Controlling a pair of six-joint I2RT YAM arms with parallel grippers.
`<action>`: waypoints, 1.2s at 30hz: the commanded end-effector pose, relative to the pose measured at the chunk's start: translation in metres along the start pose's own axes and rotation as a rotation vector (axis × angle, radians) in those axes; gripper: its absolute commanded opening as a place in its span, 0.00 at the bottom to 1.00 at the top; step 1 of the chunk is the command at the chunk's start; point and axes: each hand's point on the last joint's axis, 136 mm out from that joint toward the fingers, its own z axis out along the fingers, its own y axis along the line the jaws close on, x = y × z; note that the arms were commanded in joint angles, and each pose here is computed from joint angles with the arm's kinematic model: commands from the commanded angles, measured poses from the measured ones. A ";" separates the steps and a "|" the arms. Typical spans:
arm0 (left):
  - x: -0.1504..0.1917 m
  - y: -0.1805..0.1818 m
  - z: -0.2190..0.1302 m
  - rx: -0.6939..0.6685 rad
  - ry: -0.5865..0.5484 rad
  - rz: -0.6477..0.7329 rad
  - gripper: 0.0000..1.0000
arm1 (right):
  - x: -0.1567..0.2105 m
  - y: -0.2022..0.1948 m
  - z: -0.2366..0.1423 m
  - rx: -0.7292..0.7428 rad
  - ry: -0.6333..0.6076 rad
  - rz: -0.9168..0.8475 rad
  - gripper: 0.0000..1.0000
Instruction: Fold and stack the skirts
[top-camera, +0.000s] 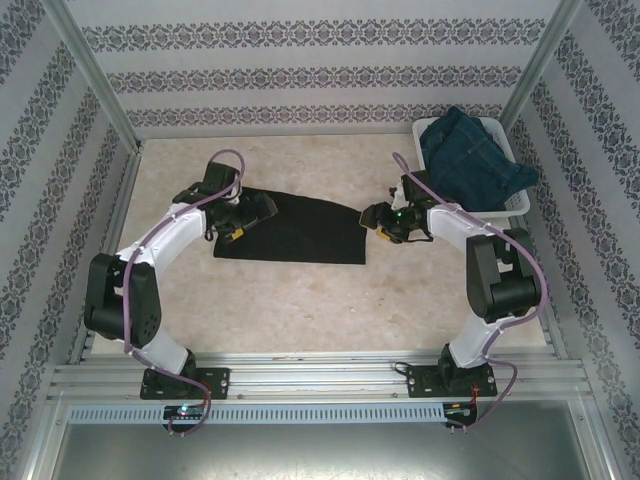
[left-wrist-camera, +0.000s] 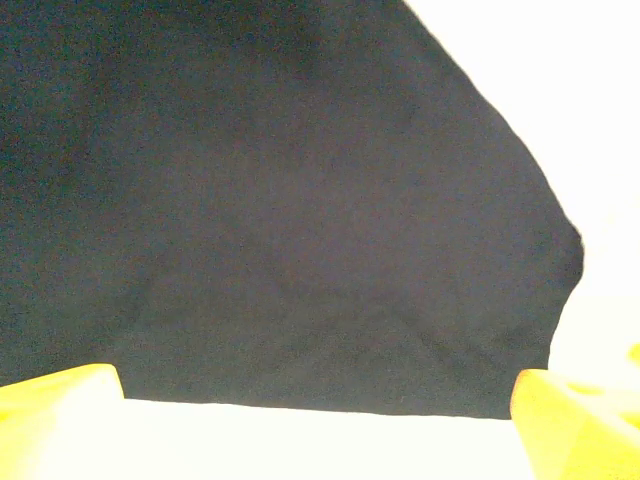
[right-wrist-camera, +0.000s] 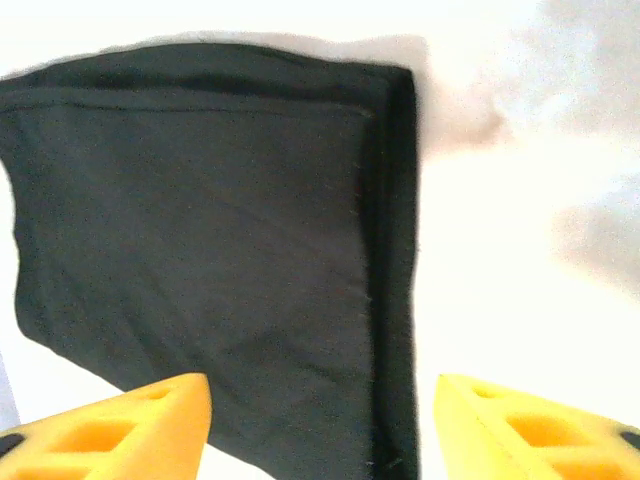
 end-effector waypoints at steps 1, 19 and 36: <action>-0.021 0.025 0.012 -0.101 -0.004 0.069 1.00 | 0.009 0.004 0.011 -0.044 0.107 -0.010 0.49; -0.024 0.106 0.078 -0.250 0.149 0.136 1.00 | 0.024 0.004 0.058 -0.049 0.210 0.045 0.35; -0.043 0.135 0.040 -0.373 0.070 0.080 1.00 | -0.005 0.068 0.007 -0.015 -0.003 -0.166 0.00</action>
